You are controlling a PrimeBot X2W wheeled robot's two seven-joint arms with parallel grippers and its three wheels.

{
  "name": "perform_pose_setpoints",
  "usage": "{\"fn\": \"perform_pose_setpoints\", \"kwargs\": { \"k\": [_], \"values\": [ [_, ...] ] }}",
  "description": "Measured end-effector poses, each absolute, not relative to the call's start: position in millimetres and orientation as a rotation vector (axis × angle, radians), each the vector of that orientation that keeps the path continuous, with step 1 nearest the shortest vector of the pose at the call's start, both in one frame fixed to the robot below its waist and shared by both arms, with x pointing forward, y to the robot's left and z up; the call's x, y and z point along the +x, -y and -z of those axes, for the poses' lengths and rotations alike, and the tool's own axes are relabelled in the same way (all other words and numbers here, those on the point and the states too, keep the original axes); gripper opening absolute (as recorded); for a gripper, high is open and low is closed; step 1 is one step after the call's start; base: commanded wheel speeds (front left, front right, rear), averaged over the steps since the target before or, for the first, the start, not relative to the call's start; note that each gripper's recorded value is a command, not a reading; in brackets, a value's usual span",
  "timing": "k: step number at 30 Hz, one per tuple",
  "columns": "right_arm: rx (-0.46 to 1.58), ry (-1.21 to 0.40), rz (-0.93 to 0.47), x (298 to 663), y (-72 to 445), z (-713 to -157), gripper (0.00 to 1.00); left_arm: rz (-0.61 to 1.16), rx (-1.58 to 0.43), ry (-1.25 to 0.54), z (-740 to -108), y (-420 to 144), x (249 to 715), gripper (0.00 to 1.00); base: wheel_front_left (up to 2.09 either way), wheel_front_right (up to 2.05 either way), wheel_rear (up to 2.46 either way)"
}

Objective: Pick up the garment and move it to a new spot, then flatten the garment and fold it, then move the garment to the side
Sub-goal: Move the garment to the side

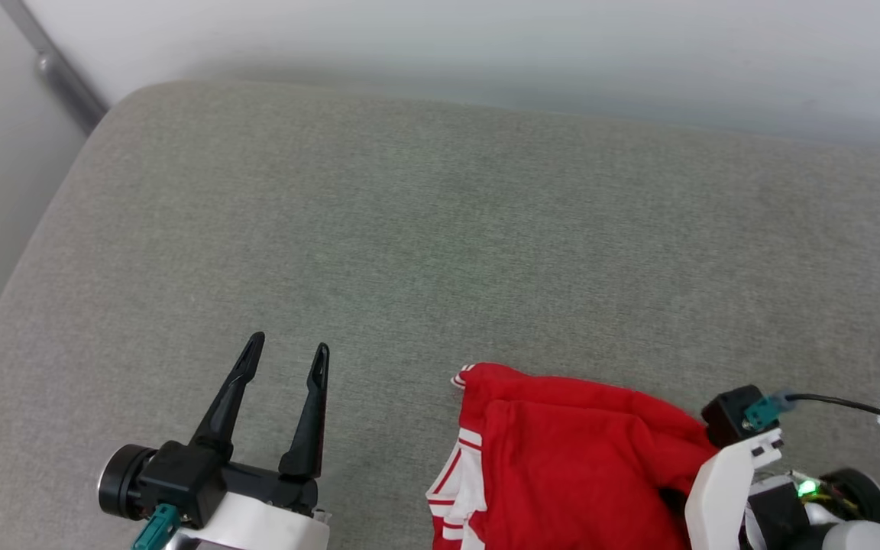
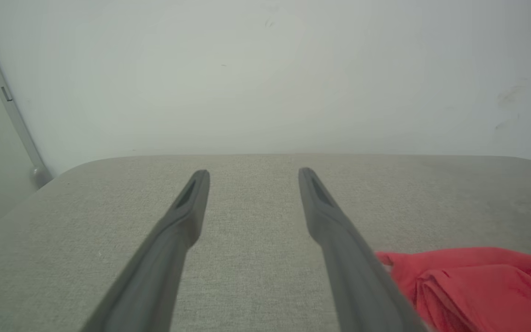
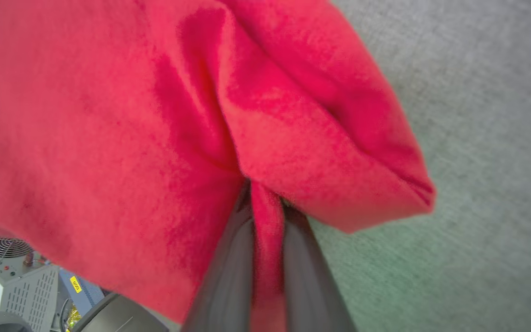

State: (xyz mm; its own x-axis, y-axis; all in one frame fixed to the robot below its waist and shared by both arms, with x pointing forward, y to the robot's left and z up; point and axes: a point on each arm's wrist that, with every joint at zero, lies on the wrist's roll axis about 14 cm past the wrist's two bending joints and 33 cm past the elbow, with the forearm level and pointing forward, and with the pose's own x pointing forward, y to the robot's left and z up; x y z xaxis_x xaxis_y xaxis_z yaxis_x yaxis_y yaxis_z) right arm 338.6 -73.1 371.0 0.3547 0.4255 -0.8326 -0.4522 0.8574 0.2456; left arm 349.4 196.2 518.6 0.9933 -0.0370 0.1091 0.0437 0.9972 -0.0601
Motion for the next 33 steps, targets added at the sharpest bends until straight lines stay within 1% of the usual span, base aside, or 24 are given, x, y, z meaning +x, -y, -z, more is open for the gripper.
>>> {"fn": "perform_pose_setpoints", "kwargs": {
  "k": [2,6,9,14,18,22,25,29,33],
  "values": [
    [-0.091,-1.033,-0.57,343,79,-376,0.0,0.061,-0.068,0.109,-518,-190,352,1.0,0.0,0.0,0.0],
    [-0.279,-0.938,-0.55,364,103,-395,0.0,0.121,-0.098,0.109,-517,-171,363,1.0,0.0,0.0,0.0],
    [-0.421,-0.877,-0.533,377,124,-410,0.0,0.198,-0.112,0.116,-518,-148,377,1.0,0.0,0.0,0.0],
    [-0.713,-0.805,-0.412,399,197,-436,0.0,0.366,-0.122,0.109,-512,-99,404,1.0,0.0,0.0,0.0],
    [-0.763,-0.822,-0.325,396,242,-445,0.0,0.488,-0.138,0.107,-506,-61,422,1.0,0.0,0.0,0.0],
    [-0.791,-0.841,-0.197,399,298,-455,0.0,0.604,-0.111,0.104,-494,-30,443,1.0,0.0,0.0,0.0],
    [-0.8,-0.886,-0.12,394,335,-452,0.0,0.655,-0.124,0.107,-485,-13,458,1.0,0.0,0.0,0.0],
    [-0.803,-0.934,-0.02,389,382,-449,0.0,0.733,-0.134,0.084,-465,9,468,1.0,0.0,0.0,0.0],
    [-0.822,-1.011,0.048,373,425,-434,0.0,0.784,-0.157,0.086,-451,26,478,1.0,0.0,0.0,0.0]
  ]
}}
